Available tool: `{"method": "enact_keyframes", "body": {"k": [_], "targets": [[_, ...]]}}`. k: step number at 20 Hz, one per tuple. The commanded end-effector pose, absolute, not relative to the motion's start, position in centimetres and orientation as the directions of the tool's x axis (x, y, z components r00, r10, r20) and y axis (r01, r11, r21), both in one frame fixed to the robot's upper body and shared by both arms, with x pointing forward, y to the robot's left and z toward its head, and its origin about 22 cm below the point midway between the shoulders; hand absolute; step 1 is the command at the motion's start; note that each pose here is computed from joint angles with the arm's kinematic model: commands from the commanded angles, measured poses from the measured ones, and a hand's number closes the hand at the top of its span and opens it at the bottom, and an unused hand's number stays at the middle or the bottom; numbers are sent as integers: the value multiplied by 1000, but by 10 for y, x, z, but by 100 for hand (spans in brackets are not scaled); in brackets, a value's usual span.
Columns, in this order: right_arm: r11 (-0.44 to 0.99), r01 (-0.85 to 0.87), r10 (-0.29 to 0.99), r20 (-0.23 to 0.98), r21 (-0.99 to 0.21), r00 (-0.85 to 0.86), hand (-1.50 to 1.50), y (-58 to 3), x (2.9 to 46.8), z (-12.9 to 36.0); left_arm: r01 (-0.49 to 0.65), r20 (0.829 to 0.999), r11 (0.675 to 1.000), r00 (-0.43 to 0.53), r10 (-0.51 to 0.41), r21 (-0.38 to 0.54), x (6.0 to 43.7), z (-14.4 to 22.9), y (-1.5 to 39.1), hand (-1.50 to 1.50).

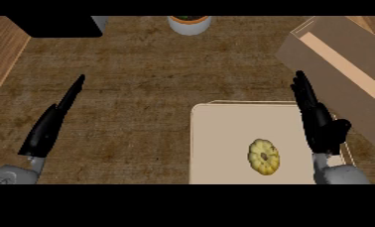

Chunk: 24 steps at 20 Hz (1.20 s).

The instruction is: Pick the squash from the tray and place it in the cardboard box

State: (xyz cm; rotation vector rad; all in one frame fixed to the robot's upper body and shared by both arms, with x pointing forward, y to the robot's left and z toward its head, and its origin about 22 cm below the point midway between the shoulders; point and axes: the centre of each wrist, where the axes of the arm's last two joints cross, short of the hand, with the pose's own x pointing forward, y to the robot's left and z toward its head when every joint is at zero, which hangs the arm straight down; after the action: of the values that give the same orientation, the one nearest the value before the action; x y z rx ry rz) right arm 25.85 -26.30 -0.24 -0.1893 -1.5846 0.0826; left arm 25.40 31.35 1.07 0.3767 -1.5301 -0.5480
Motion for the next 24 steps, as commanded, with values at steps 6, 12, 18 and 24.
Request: {"method": "enact_keyframes", "body": {"k": [6,12,18,24], "targets": [[825,-13,462,686,-566,-562,-150,-256,271,170,108,859,869,-254,-445,482,285,61,289,0],[529,13,732,448,-848,-513,-150,-289,228,182,170,899,894,-230,-373,415,274,60,288,0],[244,-14,760,201,-970,-618,-150,-274,196,194,186,909,901,-233,-346,391,272,54,271,0],[-74,-124,855,1,-990,-518,-150,-249,174,199,211,897,888,-269,-350,409,277,65,266,0]]}}
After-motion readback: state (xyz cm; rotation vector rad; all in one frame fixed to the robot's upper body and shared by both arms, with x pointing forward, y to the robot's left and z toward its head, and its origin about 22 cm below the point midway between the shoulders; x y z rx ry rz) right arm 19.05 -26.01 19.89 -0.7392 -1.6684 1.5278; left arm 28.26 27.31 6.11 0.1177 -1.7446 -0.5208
